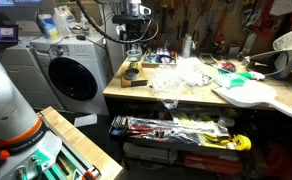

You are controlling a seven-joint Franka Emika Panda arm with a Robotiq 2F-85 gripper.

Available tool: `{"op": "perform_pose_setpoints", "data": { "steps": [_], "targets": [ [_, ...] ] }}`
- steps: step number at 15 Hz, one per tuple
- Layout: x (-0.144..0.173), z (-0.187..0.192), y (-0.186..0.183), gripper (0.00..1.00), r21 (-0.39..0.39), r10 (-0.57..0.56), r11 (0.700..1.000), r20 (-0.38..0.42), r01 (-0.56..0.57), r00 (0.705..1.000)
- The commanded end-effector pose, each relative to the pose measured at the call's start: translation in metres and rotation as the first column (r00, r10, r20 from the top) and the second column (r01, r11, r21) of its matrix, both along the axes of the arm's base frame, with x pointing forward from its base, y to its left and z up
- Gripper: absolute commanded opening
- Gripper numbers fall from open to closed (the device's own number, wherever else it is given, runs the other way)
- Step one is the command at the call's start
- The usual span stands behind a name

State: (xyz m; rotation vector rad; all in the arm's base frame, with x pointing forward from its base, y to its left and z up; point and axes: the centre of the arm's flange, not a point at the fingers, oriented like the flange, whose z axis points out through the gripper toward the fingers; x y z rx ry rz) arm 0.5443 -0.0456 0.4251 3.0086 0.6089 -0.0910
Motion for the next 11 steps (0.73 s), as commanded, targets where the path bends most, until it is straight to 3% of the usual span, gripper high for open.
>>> {"op": "perform_pose_setpoints", "data": {
  "steps": [1, 4, 6, 7, 11],
  "targets": [
    [-0.073, 0.016, -0.008, 1.00, -0.074, -0.085, 0.993, 0.084, 0.091, 0.993],
    [-0.106, 0.018, -0.023, 1.00, -0.084, -0.084, 0.992, 0.129, 0.095, 0.988],
    [-0.124, 0.011, -0.030, 1.00, -0.057, -0.017, 0.998, 0.166, 0.027, 0.986],
    [-0.084, 0.020, -0.024, 1.00, -0.058, -0.067, 0.996, 0.121, 0.074, 0.990],
    [-0.107, 0.015, -0.029, 1.00, -0.050, -0.040, 0.998, 0.150, 0.048, 0.988]
  ]
}}
